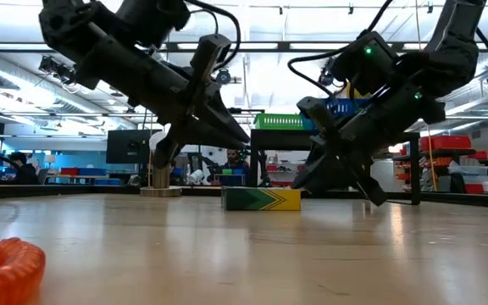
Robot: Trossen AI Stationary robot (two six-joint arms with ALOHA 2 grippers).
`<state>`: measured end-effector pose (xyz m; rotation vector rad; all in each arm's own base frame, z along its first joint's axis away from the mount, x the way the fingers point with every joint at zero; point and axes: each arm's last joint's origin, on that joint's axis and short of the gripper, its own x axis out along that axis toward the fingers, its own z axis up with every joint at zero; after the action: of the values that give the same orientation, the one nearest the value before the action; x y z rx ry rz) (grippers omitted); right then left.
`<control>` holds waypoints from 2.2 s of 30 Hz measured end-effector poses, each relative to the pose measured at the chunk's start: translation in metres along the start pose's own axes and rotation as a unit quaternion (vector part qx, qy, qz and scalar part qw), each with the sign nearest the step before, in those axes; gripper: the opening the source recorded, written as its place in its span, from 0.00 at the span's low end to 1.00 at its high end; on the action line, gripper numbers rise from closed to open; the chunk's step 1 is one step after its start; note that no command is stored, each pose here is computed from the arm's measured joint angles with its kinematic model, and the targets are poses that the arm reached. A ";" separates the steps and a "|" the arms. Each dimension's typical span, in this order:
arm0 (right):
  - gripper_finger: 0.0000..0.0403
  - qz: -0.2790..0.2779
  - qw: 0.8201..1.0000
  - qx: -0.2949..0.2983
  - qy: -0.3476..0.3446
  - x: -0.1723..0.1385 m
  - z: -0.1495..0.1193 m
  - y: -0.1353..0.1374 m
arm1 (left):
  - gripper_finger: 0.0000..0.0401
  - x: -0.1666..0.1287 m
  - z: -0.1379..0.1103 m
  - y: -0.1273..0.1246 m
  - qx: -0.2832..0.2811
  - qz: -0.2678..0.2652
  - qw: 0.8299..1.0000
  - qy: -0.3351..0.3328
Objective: Pick & Place Office Desk Supplies
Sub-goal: Put the yellow crayon box into the blue bin
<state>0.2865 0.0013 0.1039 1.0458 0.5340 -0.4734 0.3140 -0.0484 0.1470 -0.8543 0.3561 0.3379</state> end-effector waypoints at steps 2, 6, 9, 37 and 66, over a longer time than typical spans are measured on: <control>0.12 0.003 1.000 -0.017 -0.001 0.000 0.001 0.002 | 0.16 0.002 0.004 0.004 -0.008 -0.008 1.000 0.022; 0.02 0.009 0.999 -0.049 -0.002 0.000 0.002 0.004 | 0.23 0.005 0.010 0.008 -0.004 -0.027 0.998 0.054; 0.03 0.015 0.996 -0.087 -0.003 -0.001 0.003 0.006 | 0.27 0.004 0.013 0.008 0.008 -0.038 0.997 0.062; 0.01 0.007 0.709 -0.704 0.023 -0.088 0.006 0.052 | 0.73 0.009 0.037 -0.007 0.195 -0.074 0.976 0.058; 0.01 0.017 0.649 -0.760 -0.001 -0.094 0.014 0.075 | 0.69 0.047 0.040 -0.026 0.247 -0.047 0.968 0.025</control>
<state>0.2611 0.0308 0.2187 -0.6038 0.6648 0.1224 0.3736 -0.0264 0.1681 -0.3877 0.4233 0.1282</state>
